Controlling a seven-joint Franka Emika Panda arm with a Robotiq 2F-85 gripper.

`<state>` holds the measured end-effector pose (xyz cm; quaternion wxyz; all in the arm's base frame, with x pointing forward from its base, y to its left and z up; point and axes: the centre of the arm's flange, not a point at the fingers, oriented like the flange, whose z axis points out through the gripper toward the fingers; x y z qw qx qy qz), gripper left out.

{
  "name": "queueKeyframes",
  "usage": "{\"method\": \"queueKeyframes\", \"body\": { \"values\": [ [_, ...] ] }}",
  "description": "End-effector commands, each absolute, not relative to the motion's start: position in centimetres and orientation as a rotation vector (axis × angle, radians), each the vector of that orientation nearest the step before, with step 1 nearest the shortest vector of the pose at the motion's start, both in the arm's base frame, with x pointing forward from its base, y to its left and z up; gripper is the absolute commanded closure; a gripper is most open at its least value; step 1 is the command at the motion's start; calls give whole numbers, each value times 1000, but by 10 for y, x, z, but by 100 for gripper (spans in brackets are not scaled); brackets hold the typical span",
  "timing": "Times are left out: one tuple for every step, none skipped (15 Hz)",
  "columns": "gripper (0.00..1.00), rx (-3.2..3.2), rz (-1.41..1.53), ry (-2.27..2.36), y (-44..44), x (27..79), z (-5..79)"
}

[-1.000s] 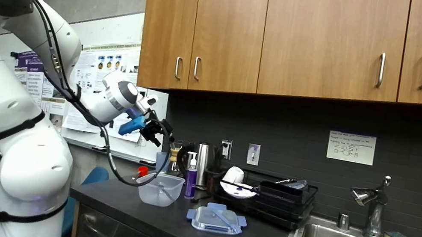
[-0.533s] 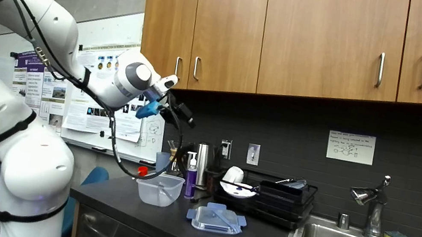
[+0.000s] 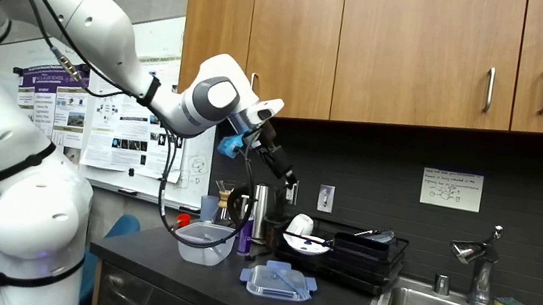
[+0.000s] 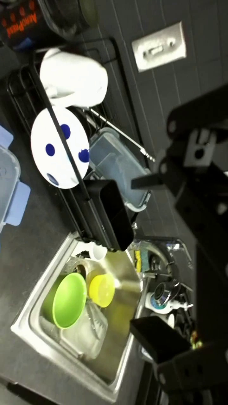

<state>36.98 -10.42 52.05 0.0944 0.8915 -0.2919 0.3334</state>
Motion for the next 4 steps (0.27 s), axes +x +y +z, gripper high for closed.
{"method": "queueKeyframes", "body": {
  "values": [
    [0, 2654, 955, -919, -116, 375, 513],
    [0, 2661, 937, -932, -121, 380, 508],
    [0, 2665, 930, -933, -122, 382, 505],
    [0, 2667, 927, -934, -123, 382, 504]
  ]
}}
